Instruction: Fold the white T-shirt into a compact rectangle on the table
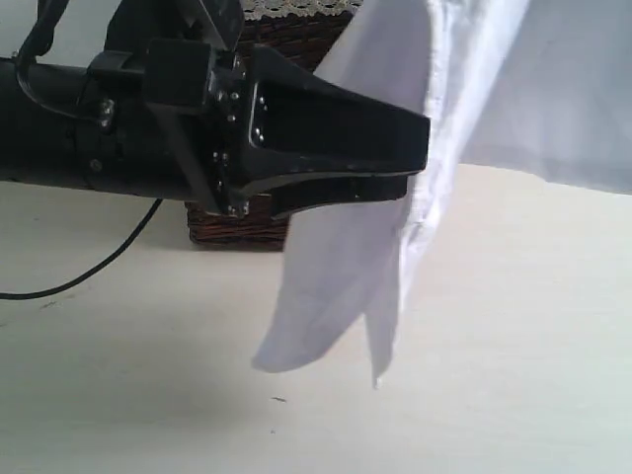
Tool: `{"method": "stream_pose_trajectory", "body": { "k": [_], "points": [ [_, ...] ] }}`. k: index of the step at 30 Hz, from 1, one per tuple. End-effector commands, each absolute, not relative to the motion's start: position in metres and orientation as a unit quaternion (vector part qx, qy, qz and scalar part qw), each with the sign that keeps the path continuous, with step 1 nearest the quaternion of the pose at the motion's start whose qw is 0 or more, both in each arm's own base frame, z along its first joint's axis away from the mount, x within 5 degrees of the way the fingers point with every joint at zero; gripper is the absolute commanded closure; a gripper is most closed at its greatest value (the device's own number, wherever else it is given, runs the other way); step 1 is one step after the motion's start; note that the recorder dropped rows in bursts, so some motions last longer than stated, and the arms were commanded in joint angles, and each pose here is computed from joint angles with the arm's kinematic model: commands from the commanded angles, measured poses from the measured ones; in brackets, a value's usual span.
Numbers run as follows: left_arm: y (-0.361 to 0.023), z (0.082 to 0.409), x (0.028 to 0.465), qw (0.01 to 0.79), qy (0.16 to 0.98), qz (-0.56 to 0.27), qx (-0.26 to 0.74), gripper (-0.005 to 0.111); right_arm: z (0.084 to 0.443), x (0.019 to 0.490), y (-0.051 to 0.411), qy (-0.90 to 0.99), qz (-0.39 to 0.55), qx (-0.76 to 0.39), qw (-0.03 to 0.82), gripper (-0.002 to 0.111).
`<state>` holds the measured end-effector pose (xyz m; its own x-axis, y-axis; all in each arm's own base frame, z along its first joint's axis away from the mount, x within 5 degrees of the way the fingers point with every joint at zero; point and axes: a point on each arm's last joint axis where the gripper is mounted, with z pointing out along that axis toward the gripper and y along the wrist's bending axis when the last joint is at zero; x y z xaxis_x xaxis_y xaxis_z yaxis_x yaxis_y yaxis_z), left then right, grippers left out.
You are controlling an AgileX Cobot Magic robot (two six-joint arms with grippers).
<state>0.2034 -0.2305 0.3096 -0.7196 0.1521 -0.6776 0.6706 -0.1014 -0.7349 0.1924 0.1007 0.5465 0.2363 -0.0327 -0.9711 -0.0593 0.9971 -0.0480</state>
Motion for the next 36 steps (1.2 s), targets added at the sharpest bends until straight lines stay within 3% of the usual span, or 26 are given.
{"method": "stream_pose_trajectory", "body": {
  "k": [1, 31, 36],
  "points": [
    [-0.238, 0.320, 0.198, 0.200, 0.621, -0.678, 0.338, 0.036, 0.542, 0.201, 0.110, 0.617, 0.006, -0.053, 0.785, 0.108],
    [-0.244, 0.329, 0.197, 0.227, 0.607, -0.671, 0.361, 0.037, 0.531, 0.215, 0.121, 0.632, -0.025, -0.071, 0.771, 0.108],
    [-0.232, 0.315, 0.219, 0.269, 0.667, -0.594, 0.361, 0.037, 0.531, 0.208, 0.100, 0.653, -0.085, -0.020, 0.752, 0.108]
  ]
}}
